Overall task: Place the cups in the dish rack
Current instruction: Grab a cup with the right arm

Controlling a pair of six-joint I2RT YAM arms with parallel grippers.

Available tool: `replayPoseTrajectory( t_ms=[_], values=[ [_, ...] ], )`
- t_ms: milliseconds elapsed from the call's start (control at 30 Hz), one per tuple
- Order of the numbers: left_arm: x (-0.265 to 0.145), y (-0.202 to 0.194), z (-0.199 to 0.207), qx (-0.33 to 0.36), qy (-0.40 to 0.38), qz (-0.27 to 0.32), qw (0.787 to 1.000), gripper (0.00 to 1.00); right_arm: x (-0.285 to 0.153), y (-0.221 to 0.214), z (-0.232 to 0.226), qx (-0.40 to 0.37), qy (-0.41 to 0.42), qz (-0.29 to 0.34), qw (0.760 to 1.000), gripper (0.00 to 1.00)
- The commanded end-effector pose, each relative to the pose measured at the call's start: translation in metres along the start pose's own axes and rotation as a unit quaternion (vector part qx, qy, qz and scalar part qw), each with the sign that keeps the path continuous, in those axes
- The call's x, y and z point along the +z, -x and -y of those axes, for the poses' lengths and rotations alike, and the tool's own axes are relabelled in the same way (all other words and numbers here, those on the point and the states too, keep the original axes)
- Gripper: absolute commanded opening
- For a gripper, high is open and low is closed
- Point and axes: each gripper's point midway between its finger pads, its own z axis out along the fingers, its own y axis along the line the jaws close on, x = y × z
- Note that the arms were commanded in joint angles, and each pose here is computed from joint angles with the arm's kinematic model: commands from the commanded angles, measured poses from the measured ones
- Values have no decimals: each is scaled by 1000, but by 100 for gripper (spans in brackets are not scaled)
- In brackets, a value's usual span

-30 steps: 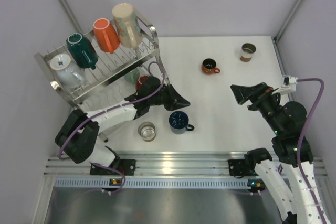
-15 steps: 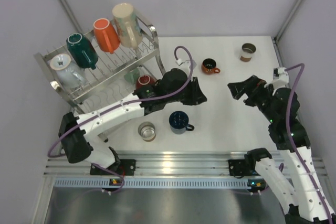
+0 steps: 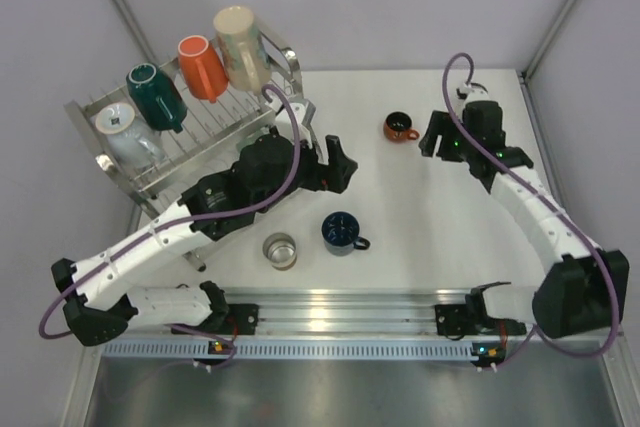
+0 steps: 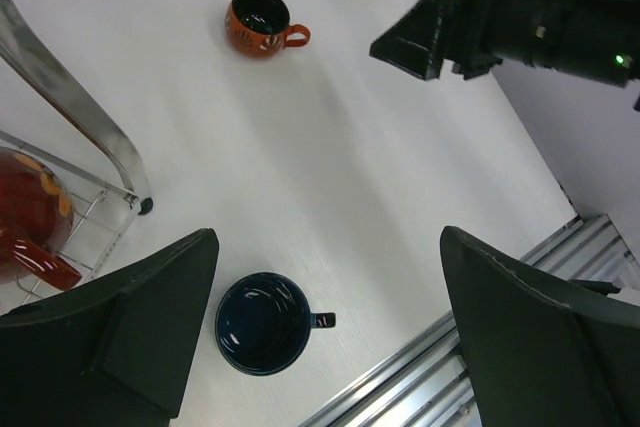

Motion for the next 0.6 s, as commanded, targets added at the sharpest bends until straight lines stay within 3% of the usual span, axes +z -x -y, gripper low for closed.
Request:
replayPoseTrajectory(
  t_ms=[0,133,267,400,567],
  values=[
    [-5,-5,-3,43,-11,-7,999,98,29,67,5,-62,-28,81,994,73],
    [-20,-7,13,63,-78,-10,995,98,91,74,4,-104,-21,46,993,73],
    [-45,5,29,60,-150,40,986,93,128,76,11,-137,-37,27,989,71],
    [-74,16,23,53,-174,96,979,90,159,82,22,-170,-58,9,984,70],
    [-87,20,26,66,-195,113,972,87,192,75,17,-191,-33,-19,981,67]
  ],
)
